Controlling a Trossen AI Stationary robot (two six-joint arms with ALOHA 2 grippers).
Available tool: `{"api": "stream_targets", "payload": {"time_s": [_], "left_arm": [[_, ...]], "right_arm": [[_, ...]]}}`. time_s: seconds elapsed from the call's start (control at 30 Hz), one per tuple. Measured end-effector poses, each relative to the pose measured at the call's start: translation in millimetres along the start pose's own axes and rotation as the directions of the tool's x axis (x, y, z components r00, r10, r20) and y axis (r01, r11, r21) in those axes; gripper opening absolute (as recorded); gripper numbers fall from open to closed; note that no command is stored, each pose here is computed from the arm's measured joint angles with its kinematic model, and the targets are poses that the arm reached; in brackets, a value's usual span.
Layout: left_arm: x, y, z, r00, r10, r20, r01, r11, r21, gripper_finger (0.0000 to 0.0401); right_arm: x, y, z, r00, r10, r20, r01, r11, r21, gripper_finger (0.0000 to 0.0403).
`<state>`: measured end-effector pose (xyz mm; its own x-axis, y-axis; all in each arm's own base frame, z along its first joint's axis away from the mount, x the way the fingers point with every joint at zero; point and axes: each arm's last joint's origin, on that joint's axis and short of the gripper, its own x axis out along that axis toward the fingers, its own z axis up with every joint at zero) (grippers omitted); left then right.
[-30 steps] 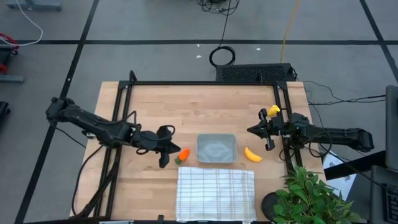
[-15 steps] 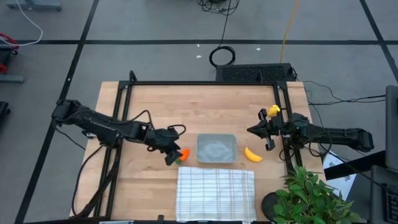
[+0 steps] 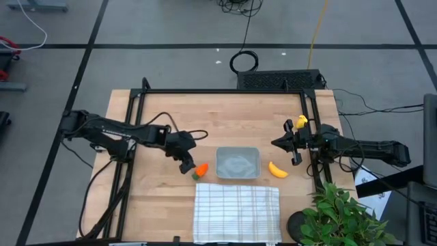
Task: Pick and placing Produce into tupperware
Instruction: Put the carrot into the gray bin
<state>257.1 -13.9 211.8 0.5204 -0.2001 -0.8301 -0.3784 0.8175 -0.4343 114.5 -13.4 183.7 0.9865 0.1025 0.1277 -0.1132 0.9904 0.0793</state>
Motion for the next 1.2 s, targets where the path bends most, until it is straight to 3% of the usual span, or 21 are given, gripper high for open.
{"api": "stream_targets", "payload": {"time_s": [0.27, 0.63, 1.2], "left_arm": [[1.7, -24.4, 36.4, 0.981, 0.144, -0.128, -0.139, 0.989, 0.051, 0.0285], [44.2, -49.7, 55.2, 0.914, 0.266, -0.307, -0.248, 0.964, 0.097, 0.0285], [53.9, -63.8, 56.3, 0.911, 0.324, -0.253, -0.312, 0.946, 0.086, 0.0285]], "right_arm": [[0.0, -1.0, 0.2, 0.999, -0.034, 0.004, 0.034, 0.999, -0.003, 0.0], [0.0, -1.0, 0.1, 0.999, -0.035, 0.004, 0.035, 0.999, 0.0, 0.0], [0.0, -1.0, 0.1, 0.999, -0.034, 0.004, 0.034, 0.999, 0.0, 0.0]]}}
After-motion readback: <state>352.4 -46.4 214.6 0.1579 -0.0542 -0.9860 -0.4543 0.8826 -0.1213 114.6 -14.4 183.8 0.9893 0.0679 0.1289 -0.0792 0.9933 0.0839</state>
